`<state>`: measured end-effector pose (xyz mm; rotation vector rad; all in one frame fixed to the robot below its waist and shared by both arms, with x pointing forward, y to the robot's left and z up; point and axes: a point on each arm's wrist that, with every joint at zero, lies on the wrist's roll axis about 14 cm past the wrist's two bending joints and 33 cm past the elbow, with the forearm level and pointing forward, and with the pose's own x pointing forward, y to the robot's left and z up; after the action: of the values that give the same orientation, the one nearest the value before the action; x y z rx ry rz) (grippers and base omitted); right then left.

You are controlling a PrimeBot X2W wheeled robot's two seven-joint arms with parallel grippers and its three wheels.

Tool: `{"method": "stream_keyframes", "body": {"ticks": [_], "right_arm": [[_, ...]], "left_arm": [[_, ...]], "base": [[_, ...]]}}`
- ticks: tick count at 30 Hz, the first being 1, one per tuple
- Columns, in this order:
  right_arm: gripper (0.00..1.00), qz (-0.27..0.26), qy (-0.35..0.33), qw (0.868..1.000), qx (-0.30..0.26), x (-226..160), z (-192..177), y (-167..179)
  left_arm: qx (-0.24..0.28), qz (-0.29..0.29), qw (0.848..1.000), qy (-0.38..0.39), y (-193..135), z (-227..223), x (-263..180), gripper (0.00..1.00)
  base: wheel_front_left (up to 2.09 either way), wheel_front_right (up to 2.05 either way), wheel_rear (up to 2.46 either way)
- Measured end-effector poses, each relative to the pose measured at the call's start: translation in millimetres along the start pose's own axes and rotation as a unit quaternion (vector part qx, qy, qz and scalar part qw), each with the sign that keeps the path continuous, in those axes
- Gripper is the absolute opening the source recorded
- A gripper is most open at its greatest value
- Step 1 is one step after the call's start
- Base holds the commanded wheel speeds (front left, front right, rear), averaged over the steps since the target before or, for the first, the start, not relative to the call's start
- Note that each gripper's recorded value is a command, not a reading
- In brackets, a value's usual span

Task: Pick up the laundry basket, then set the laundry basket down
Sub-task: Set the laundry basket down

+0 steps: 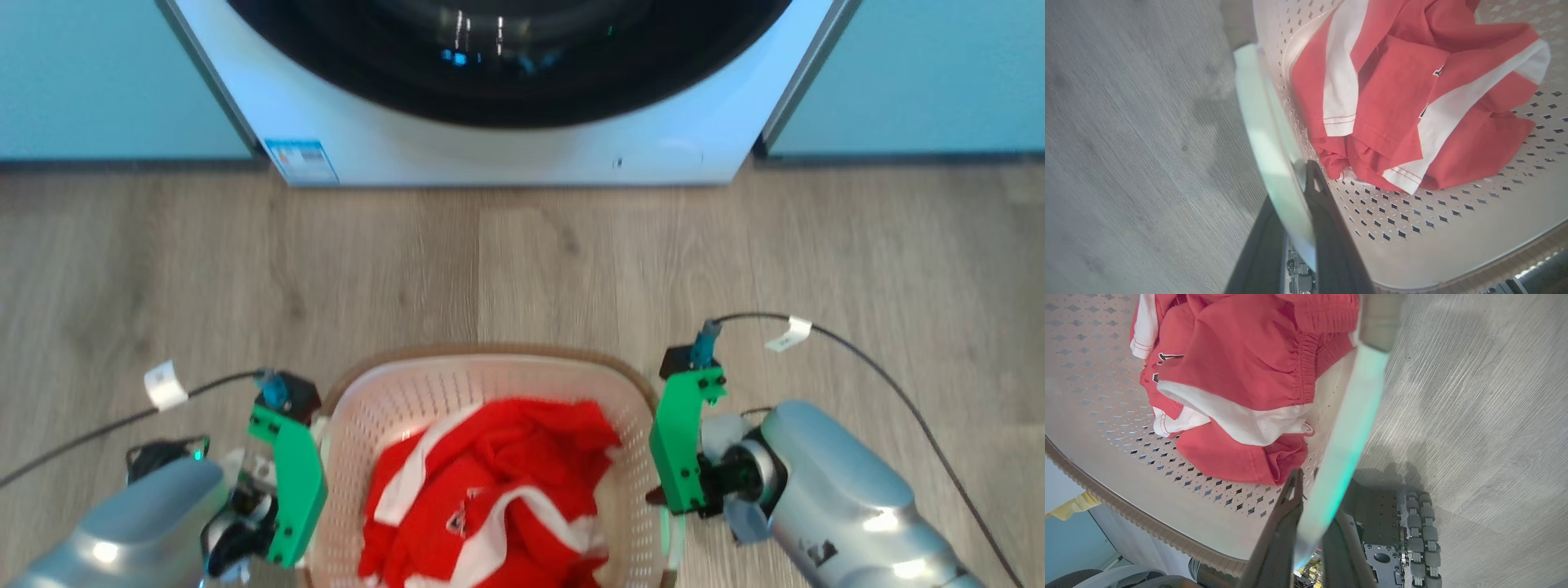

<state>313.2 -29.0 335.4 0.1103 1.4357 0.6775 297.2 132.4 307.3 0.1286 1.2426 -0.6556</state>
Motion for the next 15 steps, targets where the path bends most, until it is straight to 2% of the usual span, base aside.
{"method": "stream_keyframes", "body": {"ticks": [15], "right_arm": [[0.00, -0.018, -0.026, 0.999, 0.033, 51.5, 32.9, -55.6]], "left_arm": [[0.004, -0.001, 1.000, -0.002, 29.1, 31.0, 71.1, 0.00]], "base": [[0.00, 0.00, 0.00]]}}
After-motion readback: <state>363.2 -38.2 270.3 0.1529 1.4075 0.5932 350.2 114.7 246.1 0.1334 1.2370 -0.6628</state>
